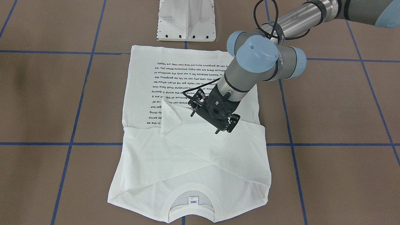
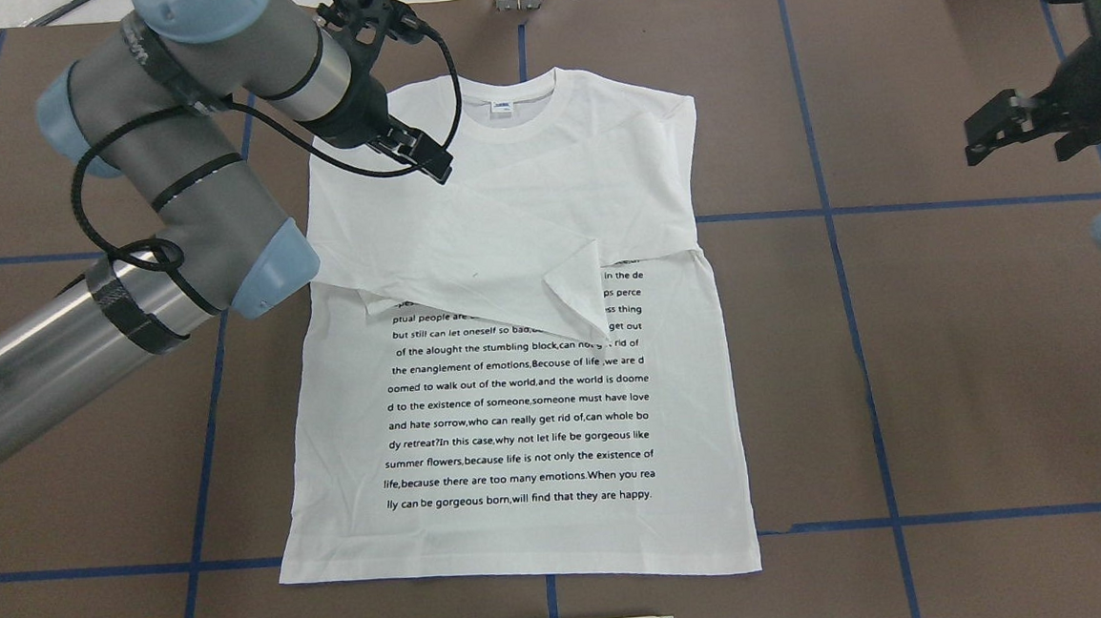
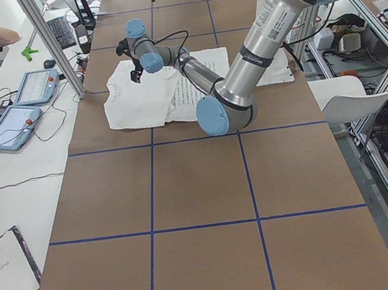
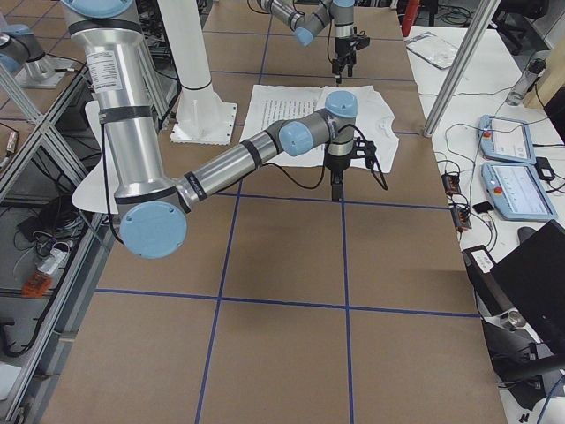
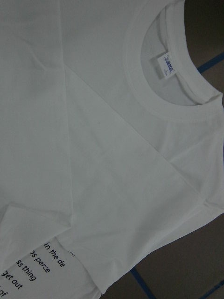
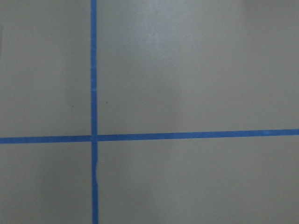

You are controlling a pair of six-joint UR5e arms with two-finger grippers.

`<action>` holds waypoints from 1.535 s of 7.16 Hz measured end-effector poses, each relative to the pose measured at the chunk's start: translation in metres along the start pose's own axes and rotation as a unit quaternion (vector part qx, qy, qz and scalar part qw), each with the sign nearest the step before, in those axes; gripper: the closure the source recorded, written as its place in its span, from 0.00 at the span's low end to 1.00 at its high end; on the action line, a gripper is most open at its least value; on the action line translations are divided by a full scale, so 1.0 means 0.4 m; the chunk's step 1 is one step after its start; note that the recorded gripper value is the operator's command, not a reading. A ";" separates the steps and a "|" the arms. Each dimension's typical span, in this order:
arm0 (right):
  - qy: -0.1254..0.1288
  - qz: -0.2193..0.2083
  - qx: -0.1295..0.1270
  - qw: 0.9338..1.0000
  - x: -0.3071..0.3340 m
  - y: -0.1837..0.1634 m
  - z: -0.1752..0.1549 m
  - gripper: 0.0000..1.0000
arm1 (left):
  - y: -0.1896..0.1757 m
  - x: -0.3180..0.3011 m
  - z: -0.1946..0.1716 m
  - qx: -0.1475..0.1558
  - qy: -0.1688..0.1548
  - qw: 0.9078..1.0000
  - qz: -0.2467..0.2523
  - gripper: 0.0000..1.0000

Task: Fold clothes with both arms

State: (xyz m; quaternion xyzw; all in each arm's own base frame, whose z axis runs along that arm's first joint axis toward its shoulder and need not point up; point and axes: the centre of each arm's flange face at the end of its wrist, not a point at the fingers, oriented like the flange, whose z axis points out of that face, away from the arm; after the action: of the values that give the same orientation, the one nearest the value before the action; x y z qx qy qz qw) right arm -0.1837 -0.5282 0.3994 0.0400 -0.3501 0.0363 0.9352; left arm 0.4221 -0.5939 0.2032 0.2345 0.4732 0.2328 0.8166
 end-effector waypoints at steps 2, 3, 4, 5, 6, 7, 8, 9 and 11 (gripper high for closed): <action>0.012 0.002 0.006 1.000 -0.216 0.017 0.068 0.00 | 0.017 -0.073 -0.041 -0.002 -0.002 1.000 0.022 0.00; 0.019 0.006 0.012 1.000 -0.332 0.020 0.104 0.00 | 0.027 -0.106 -0.054 -0.004 -0.001 0.999 0.033 0.00; 0.025 0.006 0.019 0.999 -0.442 0.025 0.140 0.00 | 0.037 -0.140 -0.065 -0.007 0.000 0.999 0.041 0.01; 0.035 0.000 0.027 0.999 -0.536 0.038 0.177 0.00 | 0.048 -0.168 -0.073 -0.010 0.001 0.999 0.046 0.01; 0.047 -0.004 0.038 0.998 -0.615 0.052 0.212 0.00 | 0.057 -0.187 -0.077 -0.013 0.001 0.999 0.051 0.01; 0.055 -0.002 0.043 0.998 -0.701 0.055 0.241 0.00 | 0.065 -0.200 -0.077 -0.014 0.001 0.998 0.054 0.01; 0.064 0.003 0.046 0.997 -0.792 0.047 0.262 0.00 | 0.071 -0.208 -0.076 -0.016 0.000 0.998 0.055 0.01; 0.071 0.009 0.049 0.996 -0.872 0.038 0.275 0.00 | 0.073 -0.212 -0.076 -0.016 0.000 0.998 0.055 0.01; 0.080 0.012 0.058 0.995 -0.969 0.047 0.297 0.00 | 0.073 -0.215 -0.078 -0.016 -0.001 0.998 0.055 0.01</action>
State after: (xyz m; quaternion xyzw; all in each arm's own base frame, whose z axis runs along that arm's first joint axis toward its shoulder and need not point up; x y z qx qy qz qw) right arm -0.5546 -0.5367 0.2346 0.0864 -0.2720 0.0711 0.9558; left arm 0.3516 -0.6178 0.2641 0.2472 0.4553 0.2843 0.8067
